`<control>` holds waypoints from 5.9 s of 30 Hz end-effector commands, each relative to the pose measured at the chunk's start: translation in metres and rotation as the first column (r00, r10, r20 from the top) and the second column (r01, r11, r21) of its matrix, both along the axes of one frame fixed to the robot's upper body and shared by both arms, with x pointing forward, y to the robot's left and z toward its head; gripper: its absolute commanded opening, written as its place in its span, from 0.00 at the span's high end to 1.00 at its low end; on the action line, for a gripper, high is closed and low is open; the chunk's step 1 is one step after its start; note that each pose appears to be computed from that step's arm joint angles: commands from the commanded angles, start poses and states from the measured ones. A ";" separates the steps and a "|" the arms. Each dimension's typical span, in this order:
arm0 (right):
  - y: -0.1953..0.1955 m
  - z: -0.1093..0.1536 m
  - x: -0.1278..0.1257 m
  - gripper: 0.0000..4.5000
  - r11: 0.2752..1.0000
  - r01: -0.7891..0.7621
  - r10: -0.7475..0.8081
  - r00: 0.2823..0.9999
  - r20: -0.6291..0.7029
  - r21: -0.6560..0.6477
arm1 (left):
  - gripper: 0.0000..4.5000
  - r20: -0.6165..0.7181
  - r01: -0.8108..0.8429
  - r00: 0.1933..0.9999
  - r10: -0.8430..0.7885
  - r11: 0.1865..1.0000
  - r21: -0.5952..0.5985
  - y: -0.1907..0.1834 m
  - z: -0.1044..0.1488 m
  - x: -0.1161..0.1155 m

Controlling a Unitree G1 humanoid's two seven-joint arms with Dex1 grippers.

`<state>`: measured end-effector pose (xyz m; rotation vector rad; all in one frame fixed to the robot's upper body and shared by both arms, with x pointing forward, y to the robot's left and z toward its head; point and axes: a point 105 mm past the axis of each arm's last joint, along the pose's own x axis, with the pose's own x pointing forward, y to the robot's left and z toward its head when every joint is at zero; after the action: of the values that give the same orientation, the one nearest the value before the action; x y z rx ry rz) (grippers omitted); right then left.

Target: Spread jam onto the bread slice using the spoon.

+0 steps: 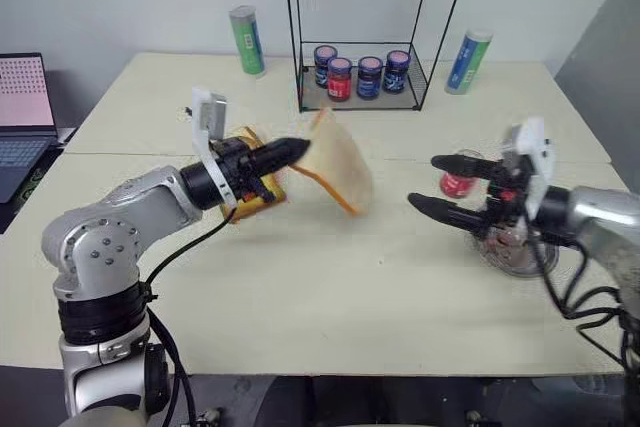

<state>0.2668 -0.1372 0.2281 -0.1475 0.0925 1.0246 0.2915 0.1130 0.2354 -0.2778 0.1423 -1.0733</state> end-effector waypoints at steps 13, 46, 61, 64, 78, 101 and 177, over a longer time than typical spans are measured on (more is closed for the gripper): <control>0.010 -0.033 -0.041 0.00 0.999 0.007 -0.011 0.995 -0.100 -0.039 | 1.00 0.072 0.190 0.960 -0.269 0.822 0.536 -0.028 -0.134 0.024; -0.030 -0.053 -0.029 0.00 0.961 0.276 -0.277 0.954 -0.112 -0.029 | 0.19 0.387 0.024 0.862 -0.326 0.790 0.612 -0.019 -0.080 0.078; -0.186 -0.083 -0.035 0.00 0.426 0.852 -0.698 0.523 -0.489 0.304 | 0.10 0.442 0.261 0.763 -0.472 0.850 0.457 -0.086 -0.049 -0.014; -0.202 -0.095 -0.023 0.00 0.361 0.878 -0.678 0.479 -0.557 0.315 | 0.10 0.456 0.247 0.760 -0.463 0.855 0.455 -0.097 -0.049 -0.006; -0.225 -0.126 0.037 0.00 0.262 0.892 -0.548 0.451 -0.705 0.367 | 0.10 0.480 0.206 0.770 -0.420 0.876 0.436 -0.107 -0.044 0.004; -0.221 -0.134 0.046 0.64 0.226 0.876 -0.511 0.479 -0.714 0.426 | 0.09 0.477 0.188 0.778 -0.409 0.875 0.446 -0.104 -0.043 0.003; -0.073 -0.033 0.137 1.00 0.709 0.668 -0.685 0.729 -0.006 0.224 | 0.09 0.485 0.024 0.858 -0.167 0.958 0.287 -0.106 -0.044 0.028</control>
<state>0.4048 -0.2071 0.1730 -0.0127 0.0179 0.2842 0.3221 0.0069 0.1828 0.2620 -0.1301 -1.1774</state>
